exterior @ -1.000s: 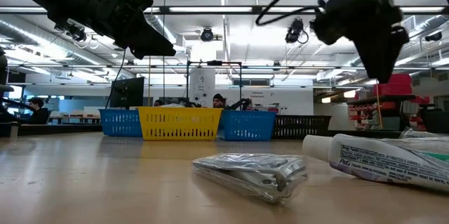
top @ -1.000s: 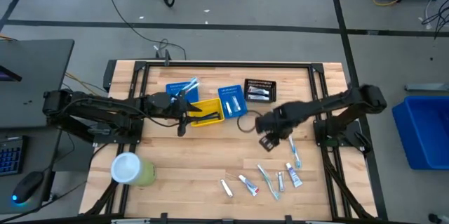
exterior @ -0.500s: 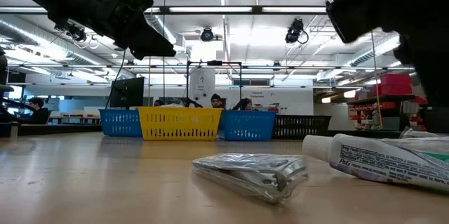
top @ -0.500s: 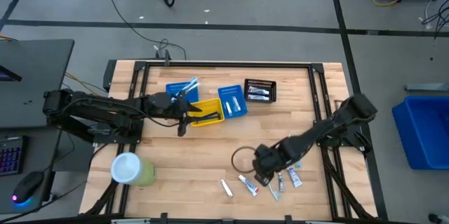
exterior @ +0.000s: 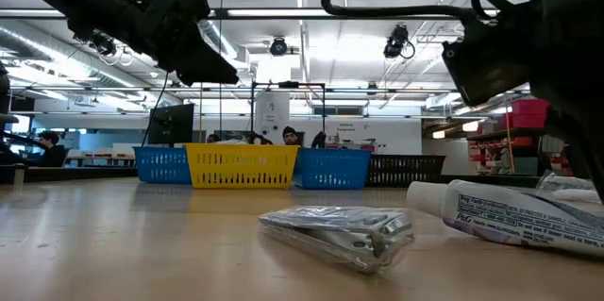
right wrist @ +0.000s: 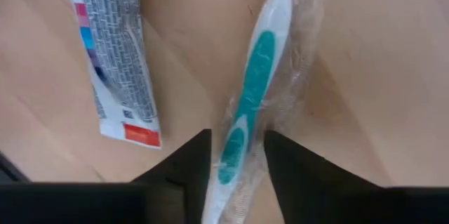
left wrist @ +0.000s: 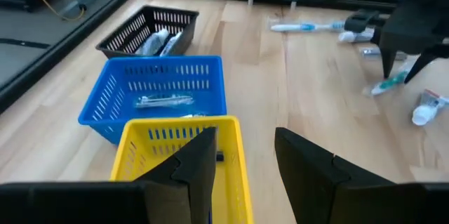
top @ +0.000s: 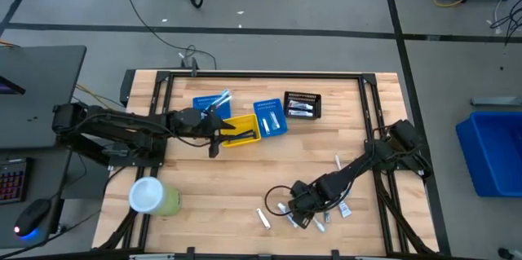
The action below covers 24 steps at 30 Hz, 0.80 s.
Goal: Pick & Place Travel size toiletries
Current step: Put the green toothbrush into the left blue bin
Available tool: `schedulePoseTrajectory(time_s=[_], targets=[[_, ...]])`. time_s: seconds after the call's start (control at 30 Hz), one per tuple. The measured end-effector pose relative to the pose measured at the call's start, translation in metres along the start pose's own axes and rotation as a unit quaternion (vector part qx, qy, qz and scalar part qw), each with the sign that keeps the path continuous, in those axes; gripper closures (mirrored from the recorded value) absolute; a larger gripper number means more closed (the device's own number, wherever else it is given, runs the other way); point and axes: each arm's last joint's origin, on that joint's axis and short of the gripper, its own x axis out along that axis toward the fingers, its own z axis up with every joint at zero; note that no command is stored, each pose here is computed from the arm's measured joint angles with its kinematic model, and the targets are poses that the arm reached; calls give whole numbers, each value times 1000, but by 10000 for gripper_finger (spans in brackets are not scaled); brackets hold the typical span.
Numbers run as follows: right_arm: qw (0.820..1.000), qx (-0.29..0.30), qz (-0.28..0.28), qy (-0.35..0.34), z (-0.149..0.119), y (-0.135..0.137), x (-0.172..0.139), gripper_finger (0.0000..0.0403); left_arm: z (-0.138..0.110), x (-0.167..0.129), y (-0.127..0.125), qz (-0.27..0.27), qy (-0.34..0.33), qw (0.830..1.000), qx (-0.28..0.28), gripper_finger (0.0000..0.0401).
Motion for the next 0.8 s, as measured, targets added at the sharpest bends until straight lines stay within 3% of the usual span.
schedulePoseTrajectory(time_s=[0.27,0.47,0.57,0.67,0.8], targets=[[1000,-6,-2,-12,2,-1,0,378,-4,3,0,1,13,1000,0,248],[999,-6,25,-34,14,4,-17,390,-1,3,0,0,-3,1000,0,248],[994,-29,53,-91,24,9,-44,390,3,3,0,-5,-20,1000,-5,248],[984,-55,36,-165,32,2,-69,391,6,3,-1,-9,-40,999,-26,248],[939,-53,-1,-339,43,-8,-114,387,11,2,-1,-13,-65,995,-69,248]])
